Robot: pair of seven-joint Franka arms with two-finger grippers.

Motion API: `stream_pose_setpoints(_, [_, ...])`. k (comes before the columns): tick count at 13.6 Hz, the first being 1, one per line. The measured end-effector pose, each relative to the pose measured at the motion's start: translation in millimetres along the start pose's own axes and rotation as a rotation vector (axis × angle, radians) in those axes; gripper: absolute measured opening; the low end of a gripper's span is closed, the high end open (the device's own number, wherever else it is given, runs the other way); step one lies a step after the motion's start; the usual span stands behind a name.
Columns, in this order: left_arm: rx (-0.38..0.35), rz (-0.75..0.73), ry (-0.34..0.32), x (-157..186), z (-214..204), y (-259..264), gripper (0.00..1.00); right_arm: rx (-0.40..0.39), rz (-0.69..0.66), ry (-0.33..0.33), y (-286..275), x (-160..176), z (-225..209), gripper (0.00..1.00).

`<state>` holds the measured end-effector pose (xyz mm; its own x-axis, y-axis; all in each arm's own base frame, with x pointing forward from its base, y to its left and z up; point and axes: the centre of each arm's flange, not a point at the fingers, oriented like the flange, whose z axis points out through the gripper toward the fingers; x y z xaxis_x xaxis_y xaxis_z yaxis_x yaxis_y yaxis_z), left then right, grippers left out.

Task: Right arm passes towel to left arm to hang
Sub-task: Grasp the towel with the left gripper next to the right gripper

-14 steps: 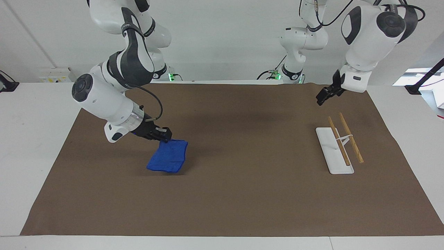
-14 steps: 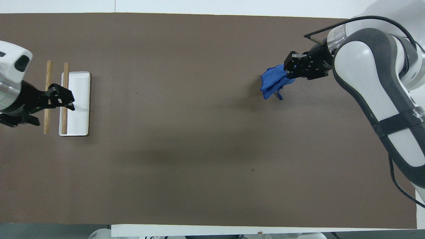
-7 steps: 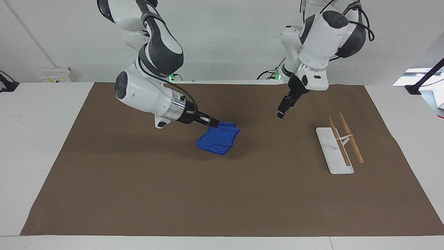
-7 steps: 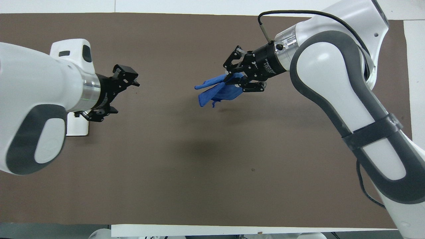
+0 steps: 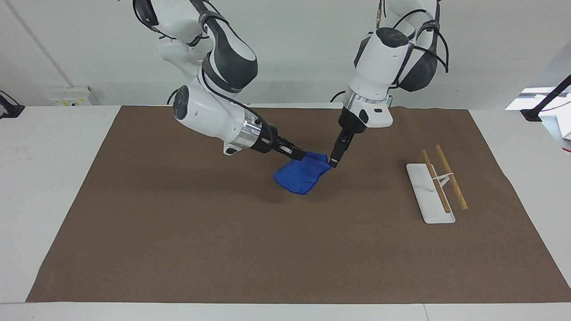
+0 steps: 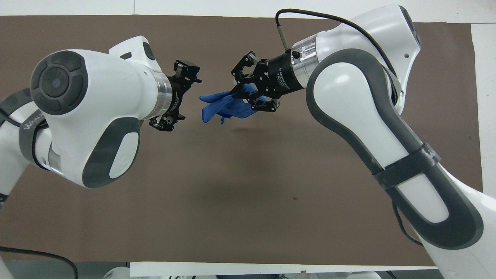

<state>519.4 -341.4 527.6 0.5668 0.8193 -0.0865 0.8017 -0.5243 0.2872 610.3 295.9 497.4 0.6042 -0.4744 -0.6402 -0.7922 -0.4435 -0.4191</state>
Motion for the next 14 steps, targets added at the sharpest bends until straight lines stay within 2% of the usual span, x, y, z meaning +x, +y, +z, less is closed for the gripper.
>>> stream_pose_setpoints(1, [0.002, 0.000, 0.001, 0.4, 5.8, 1.6, 0.83, 0.010, 0.008, -0.013, -0.7, -0.8, 0.0, 0.11])
stream_pose_setpoints(3, [0.008, 0.011, 0.001, 0.4, 13.8, 2.5, 0.79, 0.011, 0.009, -0.019, -1.0, -3.0, 1.9, 0.11])
stream_pose_setpoints(4, [0.000, 0.026, 0.002, 0.2, 15.4, 3.7, 0.71, 0.009, 0.008, -0.021, -1.1, -4.5, 3.5, 0.11])
stream_pose_setpoints(9, [0.003, 0.055, 0.000, -5.2, 26.8, 5.2, 0.63, 0.007, 0.007, -0.022, -1.2, -5.7, 4.8, 0.11])
stream_pose_setpoints(12, [0.029, 0.062, -0.004, -9.8, 31.6, 2.2, 0.60, 0.007, 0.007, -0.022, -1.2, -5.6, 4.8, 0.11])
stream_pose_setpoints(13, [0.034, 0.065, -0.005, -11.6, 32.1, 1.7, 0.53, 0.007, 0.007, -0.022, -1.2, -5.5, 4.9, 0.11])
stream_pose_setpoints(14, [0.037, 0.067, -0.005, -12.5, 32.4, 1.3, 0.38, 0.007, 0.007, -0.022, -1.2, -5.4, 5.0, 0.11])
